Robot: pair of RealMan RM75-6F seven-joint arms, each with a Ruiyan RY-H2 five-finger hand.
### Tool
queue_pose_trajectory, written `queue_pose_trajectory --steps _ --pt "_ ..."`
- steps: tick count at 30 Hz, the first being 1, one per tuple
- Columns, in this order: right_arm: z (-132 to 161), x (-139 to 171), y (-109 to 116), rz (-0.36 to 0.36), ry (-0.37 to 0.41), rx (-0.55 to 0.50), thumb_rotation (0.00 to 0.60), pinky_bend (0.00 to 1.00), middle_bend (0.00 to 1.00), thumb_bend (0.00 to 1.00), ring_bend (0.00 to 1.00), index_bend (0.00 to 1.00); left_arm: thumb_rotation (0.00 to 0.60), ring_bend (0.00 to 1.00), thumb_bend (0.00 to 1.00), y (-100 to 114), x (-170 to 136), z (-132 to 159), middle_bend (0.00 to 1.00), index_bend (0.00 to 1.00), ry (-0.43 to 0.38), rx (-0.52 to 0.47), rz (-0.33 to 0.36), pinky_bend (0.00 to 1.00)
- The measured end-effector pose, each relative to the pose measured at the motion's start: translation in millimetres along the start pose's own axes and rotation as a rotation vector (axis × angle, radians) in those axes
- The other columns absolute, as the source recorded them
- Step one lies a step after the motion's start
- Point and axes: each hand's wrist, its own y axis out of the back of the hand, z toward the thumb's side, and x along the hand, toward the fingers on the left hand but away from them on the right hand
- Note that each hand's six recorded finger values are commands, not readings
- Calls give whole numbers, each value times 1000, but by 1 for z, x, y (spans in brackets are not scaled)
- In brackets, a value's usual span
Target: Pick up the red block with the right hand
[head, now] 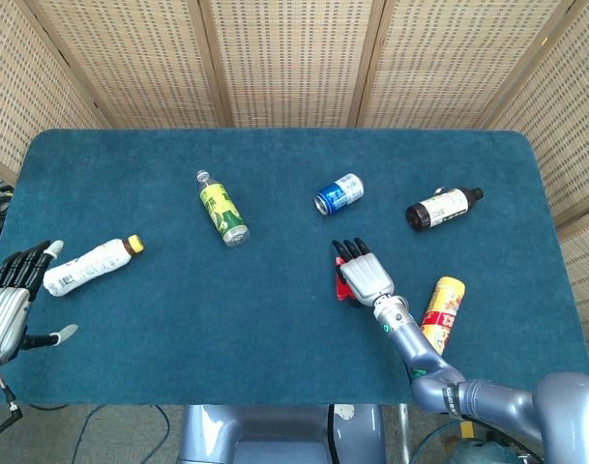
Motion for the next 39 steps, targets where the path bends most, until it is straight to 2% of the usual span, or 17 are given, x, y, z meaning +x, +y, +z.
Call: queue_pose_trajectory --steps 10,16,23,29,34,39 --pt "-1 -1 -1 7 -2 4 600 0 52 378 0 554 600 0 0 0 0 1 0 0 -2 1 -1 0" --pt "-2 -1 -5 21 -1 20 600 0 63 481 0 590 600 0 0 0 0 1 0 0 -3 0 0 0" --pt "0 -2 -6 26 3 22 600 0 78 674 0 679 600 0 0 0 0 0 0 0 -1 -2 -1 0" --pt "1 -2 -6 18 5 30 600 0 111 683 0 834 600 0 0 0 0 0 0 0 -2 -3 0 0" --pt "-1 -4 -1 -11 -1 23 600 0 130 691 0 852 600 0 0 0 0 0 0 0 -2 -4 0 0" --pt "-9 -11 14 -64 -20 14 600 0 142 691 0 878 600 0 0 0 0 0 0 0 0 -5 -2 0"
